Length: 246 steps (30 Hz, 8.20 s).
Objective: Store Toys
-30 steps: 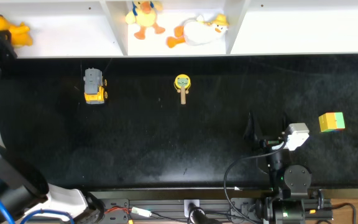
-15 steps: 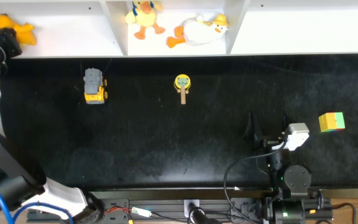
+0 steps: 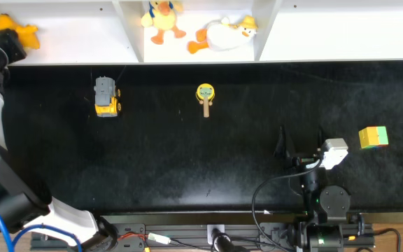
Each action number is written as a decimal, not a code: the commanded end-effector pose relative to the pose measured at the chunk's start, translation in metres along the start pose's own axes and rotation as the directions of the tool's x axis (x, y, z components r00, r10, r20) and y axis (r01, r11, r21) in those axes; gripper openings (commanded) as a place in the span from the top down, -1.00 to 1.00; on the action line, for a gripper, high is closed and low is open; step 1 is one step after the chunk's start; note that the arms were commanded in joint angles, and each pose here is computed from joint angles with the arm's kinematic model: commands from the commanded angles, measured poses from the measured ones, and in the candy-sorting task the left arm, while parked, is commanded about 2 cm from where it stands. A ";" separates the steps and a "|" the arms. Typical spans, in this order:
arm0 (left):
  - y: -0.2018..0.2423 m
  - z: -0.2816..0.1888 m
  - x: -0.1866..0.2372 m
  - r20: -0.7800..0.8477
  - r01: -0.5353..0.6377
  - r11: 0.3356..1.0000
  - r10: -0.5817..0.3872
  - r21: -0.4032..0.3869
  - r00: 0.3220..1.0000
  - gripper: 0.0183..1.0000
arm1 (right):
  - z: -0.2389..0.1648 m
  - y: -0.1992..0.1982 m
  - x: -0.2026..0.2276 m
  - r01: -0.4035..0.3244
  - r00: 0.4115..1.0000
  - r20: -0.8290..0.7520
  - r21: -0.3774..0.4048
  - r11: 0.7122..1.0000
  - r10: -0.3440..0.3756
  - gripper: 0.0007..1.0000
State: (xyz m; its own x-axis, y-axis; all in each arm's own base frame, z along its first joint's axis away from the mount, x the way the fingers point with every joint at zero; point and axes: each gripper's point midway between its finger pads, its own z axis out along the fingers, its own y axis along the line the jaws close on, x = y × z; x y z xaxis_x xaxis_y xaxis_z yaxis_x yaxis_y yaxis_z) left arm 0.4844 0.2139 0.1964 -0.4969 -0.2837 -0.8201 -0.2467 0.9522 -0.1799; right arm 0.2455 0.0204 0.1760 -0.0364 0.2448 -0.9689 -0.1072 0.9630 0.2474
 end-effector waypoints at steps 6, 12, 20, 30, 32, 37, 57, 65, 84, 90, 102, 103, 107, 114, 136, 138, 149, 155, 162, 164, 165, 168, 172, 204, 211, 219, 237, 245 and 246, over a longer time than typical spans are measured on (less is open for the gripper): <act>-0.003 0.004 -0.009 0.015 -0.027 0.999 0.027 -0.020 1.000 0.96 | 0.000 0.001 0.003 0.003 1.000 -0.001 -0.009 1.000 -0.003 -0.99; -0.002 0.004 -0.009 0.014 -0.041 0.999 0.041 -0.020 0.999 0.78 | 0.000 0.001 0.003 0.003 1.000 -0.001 -0.009 1.000 -0.003 -0.99; -0.002 0.004 -0.009 0.014 -0.045 0.999 0.045 -0.021 0.999 -0.38 | 0.000 0.001 0.003 0.003 1.000 -0.001 -0.009 1.000 -0.003 -0.99; -0.003 0.004 -0.009 0.017 -0.046 0.999 0.046 -0.019 0.999 -0.60 | 0.000 0.001 0.003 0.003 1.000 -0.001 -0.009 1.000 -0.003 -0.99; -0.003 0.004 -0.010 0.018 -0.046 0.999 0.046 -0.019 0.999 -0.67 | 0.000 0.001 0.003 0.003 1.000 -0.001 -0.009 1.000 -0.003 -1.00; -0.003 0.004 -0.011 0.024 -0.047 0.999 0.048 -0.019 0.999 -0.71 | 0.000 0.001 0.003 0.003 1.000 -0.001 -0.009 1.000 -0.003 -0.99; -0.015 -0.067 -0.035 0.046 -0.057 0.998 0.059 -0.030 0.997 -1.00 | 0.000 0.001 0.003 0.003 1.000 -0.001 -0.009 1.000 -0.003 -0.99; -0.022 -0.110 0.001 -0.117 -0.082 0.996 0.077 -0.033 0.990 -1.00 | 0.000 0.001 0.003 0.003 1.000 -0.001 -0.009 1.000 -0.003 -1.00; -0.113 -0.195 0.115 -0.277 -0.234 0.969 0.247 0.081 0.928 -1.00 | 0.000 0.001 0.003 0.003 1.000 -0.001 -0.009 1.000 -0.003 -0.99; -0.133 -0.160 0.162 -0.325 -0.278 0.950 0.310 0.141 0.893 -1.00 | 0.000 0.001 0.003 0.003 1.000 -0.001 -0.009 1.000 -0.003 -0.99; -0.131 -0.092 0.204 -0.439 -0.229 0.962 0.271 0.148 0.857 -1.00 | 0.000 0.001 0.003 0.003 1.000 -0.001 -0.009 1.000 -0.003 -0.99; -0.130 -0.087 0.207 -0.446 -0.228 0.962 0.270 0.148 0.853 -0.99 | 0.000 0.001 0.003 0.003 1.000 -0.001 -0.009 1.000 -0.003 -0.99; -0.127 -0.068 0.221 -0.478 -0.226 0.962 0.271 0.150 0.836 -0.99 | 0.000 0.001 0.003 0.003 1.000 0.000 -0.009 1.000 -0.003 -0.99; -0.124 -0.048 0.234 -0.496 -0.224 0.963 0.268 0.149 0.826 -1.00 | 0.000 0.001 0.003 0.003 1.000 -0.001 -0.009 1.000 -0.003 -1.00; -0.124 -0.029 0.242 -0.489 -0.234 0.959 0.283 0.160 0.825 -1.00 | 0.000 0.001 0.003 0.003 1.000 -0.001 -0.009 1.000 -0.003 -0.99; -0.123 -0.028 0.242 -0.488 -0.234 0.959 0.283 0.160 0.826 -0.94 | 0.000 0.001 0.003 0.003 1.000 -0.001 -0.009 1.000 -0.003 -0.99; -0.123 -0.029 0.243 -0.493 -0.233 0.959 0.282 0.160 0.823 -0.13 | 0.000 0.001 0.003 0.003 1.000 0.000 -0.009 1.000 -0.003 -0.99; -0.123 -0.031 0.245 -0.505 -0.221 0.963 0.269 0.155 0.820 0.07 | 0.000 0.001 0.003 0.003 1.000 0.000 -0.009 1.000 -0.003 -0.99; -0.127 -0.042 0.226 -0.507 -0.218 0.964 0.265 0.152 0.820 0.60 | 0.000 0.001 0.003 0.003 1.000 -0.001 -0.009 1.000 -0.003 -0.99; -0.130 -0.048 0.212 -0.496 -0.219 0.964 0.266 0.152 0.827 0.83 | 0.000 0.001 0.003 0.003 1.000 -0.001 -0.009 1.000 -0.003 -1.00; -0.132 -0.053 0.203 -0.486 -0.221 0.963 0.268 0.152 0.832 0.96 | 0.000 0.001 0.003 0.003 1.000 -0.001 -0.009 1.000 -0.003 -0.99; -0.138 -0.064 0.176 -0.436 -0.226 0.962 0.270 0.150 0.858 0.96 | 0.000 0.001 0.003 0.003 1.000 -0.001 -0.009 1.000 -0.003 -0.99; -0.143 -0.069 0.148 -0.344 -0.244 0.960 0.278 0.139 0.897 0.96 | 0.000 0.001 0.003 0.003 1.000 -0.001 -0.009 1.000 -0.003 -0.99; -0.160 0.016 0.079 -0.087 -0.227 0.966 0.239 0.127 0.967 0.96 | 0.000 0.001 0.003 0.003 1.000 -0.001 -0.009 1.000 -0.003 -0.99; -0.158 0.024 0.087 -0.104 -0.225 0.966 0.238 0.126 0.966 0.96 | 0.000 0.001 0.003 0.003 1.000 -0.001 -0.009 1.000 -0.003 -0.99; -0.157 0.026 0.092 -0.119 -0.223 0.967 0.238 0.126 0.964 -0.16 | 0.000 0.001 0.003 0.003 1.000 0.000 -0.009 1.000 -0.003 -0.99; -0.158 -0.019 0.062 -0.077 -0.231 0.968 0.239 0.098 0.968 -1.00 | 0.000 0.001 0.003 0.003 1.000 -0.001 -0.009 1.000 -0.003 -0.99; -0.145 -0.080 0.068 -0.165 -0.235 0.971 0.237 0.035 0.957 -1.00 | 0.000 0.001 0.003 0.003 1.000 -0.001 -0.009 1.000 -0.003 -0.99; -0.144 -0.087 0.074 -0.192 -0.234 0.972 0.237 0.035 0.953 -1.00 | 0.000 0.001 0.003 0.003 1.000 -0.001 -0.009 1.000 -0.003 -0.99</act>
State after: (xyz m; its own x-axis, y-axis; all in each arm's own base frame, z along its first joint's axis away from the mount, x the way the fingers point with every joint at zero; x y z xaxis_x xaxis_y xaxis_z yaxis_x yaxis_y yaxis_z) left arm 0.4223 0.0477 0.1945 -0.6949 -0.0666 -0.7160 -0.0817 0.9966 -0.0134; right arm 0.2455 0.0204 0.1761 -0.0360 0.2445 -0.9690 -0.1073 0.9631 0.2470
